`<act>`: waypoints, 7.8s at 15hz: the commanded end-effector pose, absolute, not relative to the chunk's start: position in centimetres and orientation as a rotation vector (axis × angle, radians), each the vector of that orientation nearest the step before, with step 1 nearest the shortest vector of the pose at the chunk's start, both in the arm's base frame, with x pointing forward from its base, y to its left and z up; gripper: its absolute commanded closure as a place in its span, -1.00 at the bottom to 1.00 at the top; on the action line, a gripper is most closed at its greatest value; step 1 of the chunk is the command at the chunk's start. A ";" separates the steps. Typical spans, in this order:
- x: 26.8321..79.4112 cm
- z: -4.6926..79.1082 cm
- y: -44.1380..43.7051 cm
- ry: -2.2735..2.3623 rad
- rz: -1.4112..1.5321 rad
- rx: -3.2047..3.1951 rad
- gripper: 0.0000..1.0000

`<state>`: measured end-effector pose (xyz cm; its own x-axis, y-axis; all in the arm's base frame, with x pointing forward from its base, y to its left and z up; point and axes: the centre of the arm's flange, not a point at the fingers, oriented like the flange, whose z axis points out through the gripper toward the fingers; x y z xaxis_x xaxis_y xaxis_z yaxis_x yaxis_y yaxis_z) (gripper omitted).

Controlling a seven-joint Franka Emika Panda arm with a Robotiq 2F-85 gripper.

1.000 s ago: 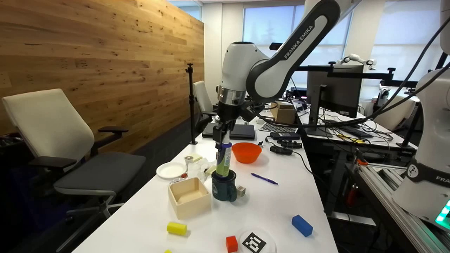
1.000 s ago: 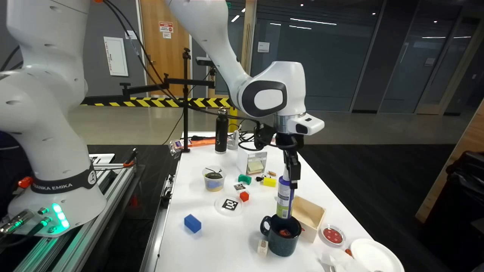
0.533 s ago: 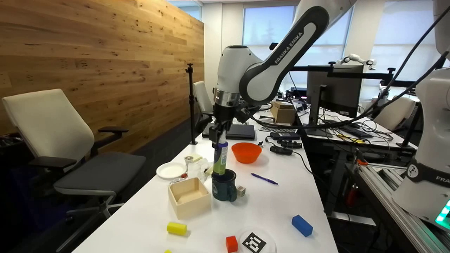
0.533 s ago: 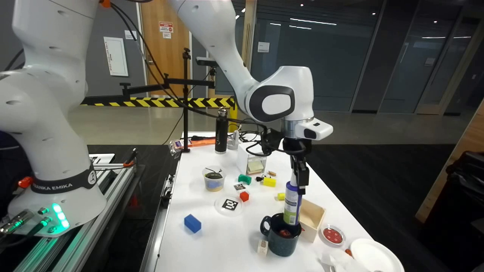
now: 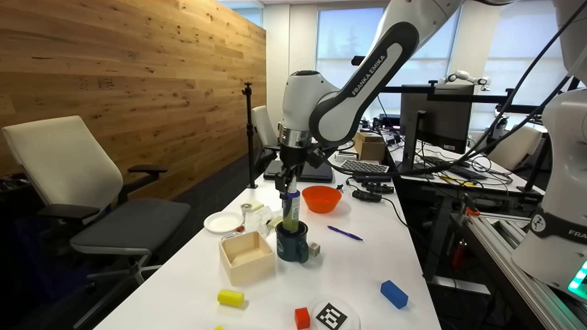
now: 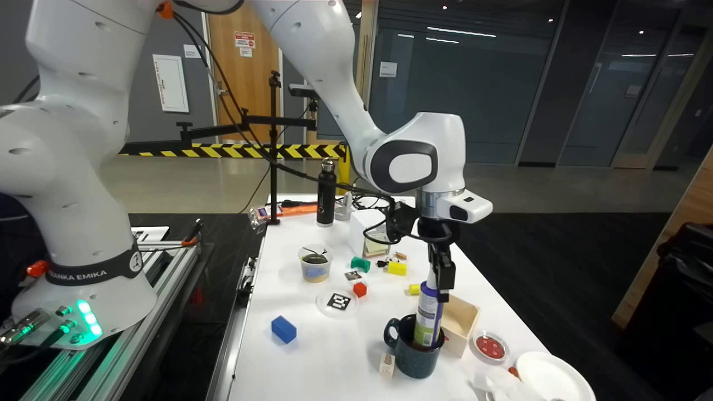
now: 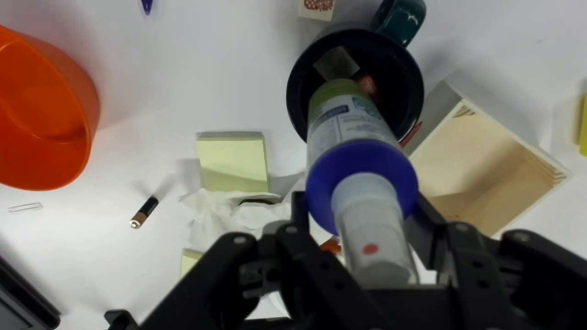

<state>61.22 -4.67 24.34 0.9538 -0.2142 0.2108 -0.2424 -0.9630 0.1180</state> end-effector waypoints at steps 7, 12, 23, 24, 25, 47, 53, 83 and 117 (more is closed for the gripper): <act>61.3 21.4 -3.4 -0.355 0.243 2.993 0.42; 60.9 20.9 -2.8 -0.383 0.243 3.016 0.42; 60.0 19.8 -2.4 -0.437 0.214 3.040 0.42; 60.0 19.8 -2.4 -0.440 0.213 3.040 0.42; 60.0 19.8 -2.4 -0.442 0.209 3.039 0.42; 60.0 33.4 -2.7 -0.407 0.461 2.977 -1.00; 57.3 35.6 3.2 -0.170 0.538 3.070 -1.00; 52.3 27.4 4.0 1.326 0.277 3.003 -1.00; 42.1 17.5 16.5 0.841 -0.332 3.130 -1.00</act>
